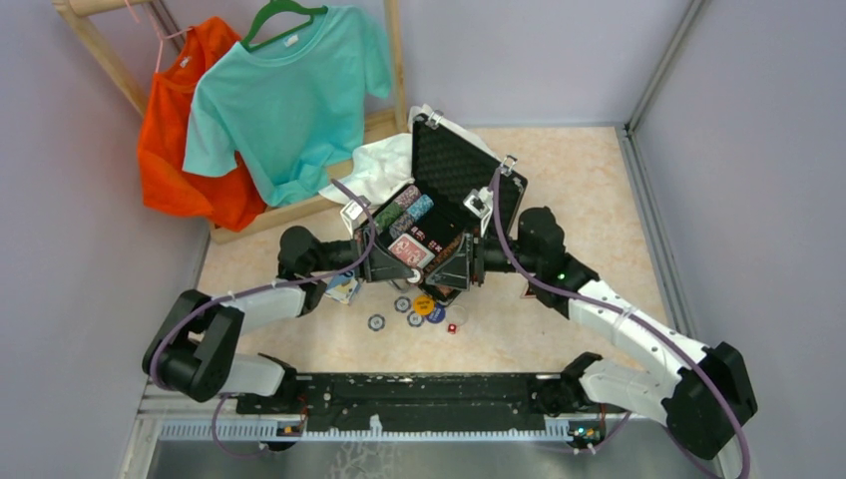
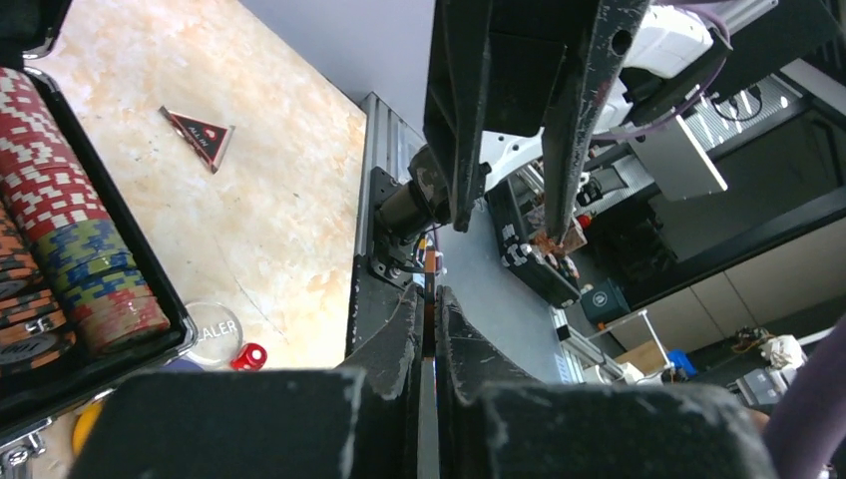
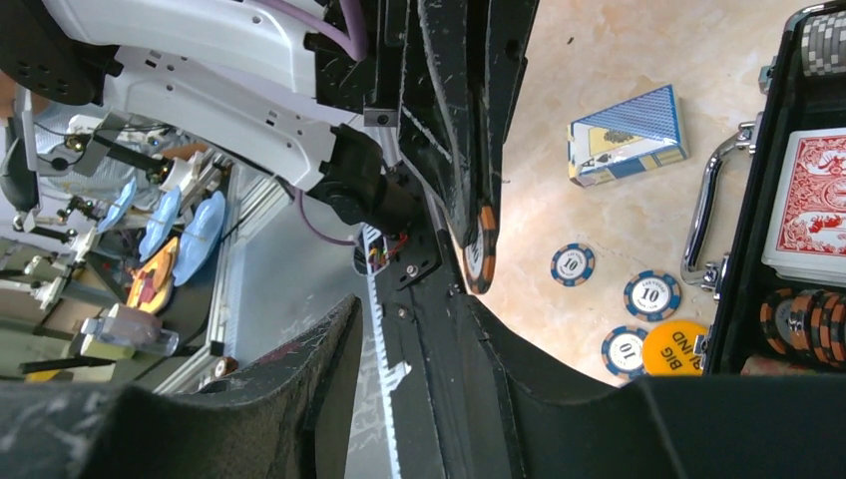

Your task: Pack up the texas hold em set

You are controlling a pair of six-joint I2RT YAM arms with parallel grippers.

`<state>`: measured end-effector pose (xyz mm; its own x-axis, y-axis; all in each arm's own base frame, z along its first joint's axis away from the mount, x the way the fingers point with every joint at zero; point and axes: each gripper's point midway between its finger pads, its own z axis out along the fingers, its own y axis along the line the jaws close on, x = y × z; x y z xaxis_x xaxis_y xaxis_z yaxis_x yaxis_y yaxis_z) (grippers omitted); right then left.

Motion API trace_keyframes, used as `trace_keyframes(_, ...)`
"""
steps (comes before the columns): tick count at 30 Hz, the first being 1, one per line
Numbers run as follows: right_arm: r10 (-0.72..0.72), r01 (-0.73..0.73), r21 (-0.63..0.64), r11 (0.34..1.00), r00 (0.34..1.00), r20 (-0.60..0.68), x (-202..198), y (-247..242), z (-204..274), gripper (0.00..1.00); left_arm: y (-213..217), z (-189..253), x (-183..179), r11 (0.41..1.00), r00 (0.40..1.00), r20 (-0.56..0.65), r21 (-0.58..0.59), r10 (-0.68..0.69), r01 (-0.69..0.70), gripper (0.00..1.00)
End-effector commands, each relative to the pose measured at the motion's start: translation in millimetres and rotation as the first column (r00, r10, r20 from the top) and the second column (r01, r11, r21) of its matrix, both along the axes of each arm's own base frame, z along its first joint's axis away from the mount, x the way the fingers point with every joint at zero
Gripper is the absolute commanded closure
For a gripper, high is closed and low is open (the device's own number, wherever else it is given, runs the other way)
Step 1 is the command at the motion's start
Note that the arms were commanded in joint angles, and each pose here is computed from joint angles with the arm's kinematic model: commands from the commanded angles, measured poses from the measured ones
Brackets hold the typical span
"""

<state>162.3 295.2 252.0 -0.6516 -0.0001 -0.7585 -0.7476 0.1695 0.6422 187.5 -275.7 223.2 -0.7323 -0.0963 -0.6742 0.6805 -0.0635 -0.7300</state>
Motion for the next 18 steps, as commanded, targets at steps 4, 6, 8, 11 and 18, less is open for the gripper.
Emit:
trace_keyframes(4, 0.036, -0.039, 0.053, 0.998, 0.998, 0.055, 3, 7, 18, 0.61, -3, 19, -12, 0.998, 0.990, 0.141, -0.047, -0.028, 0.035, 1.00)
trace_keyframes(6, 0.035, -0.037, 0.045, 0.998, 0.998, 0.047, 5, 8, 15, 0.62, -4, 22, -13, 0.998, 0.988, 0.151, -0.050, -0.032, 0.040, 1.00)
trace_keyframes(8, 0.039, -0.041, 0.042, 0.998, 0.998, 0.043, 6, 9, 13, 0.63, -6, 23, -13, 0.998, 0.987, 0.155, -0.046, -0.034, 0.041, 1.00)
trace_keyframes(11, 0.055, -0.057, 0.046, 0.997, 0.998, 0.039, 4, 10, 13, 0.64, -8, 22, -12, 0.998, 0.987, 0.155, -0.042, -0.035, 0.042, 1.00)
trace_keyframes(18, 0.058, -0.060, 0.046, 0.997, 0.998, 0.034, 6, 12, 11, 0.68, -14, 19, -13, 0.998, 0.989, 0.137, -0.039, -0.050, 0.056, 1.00)
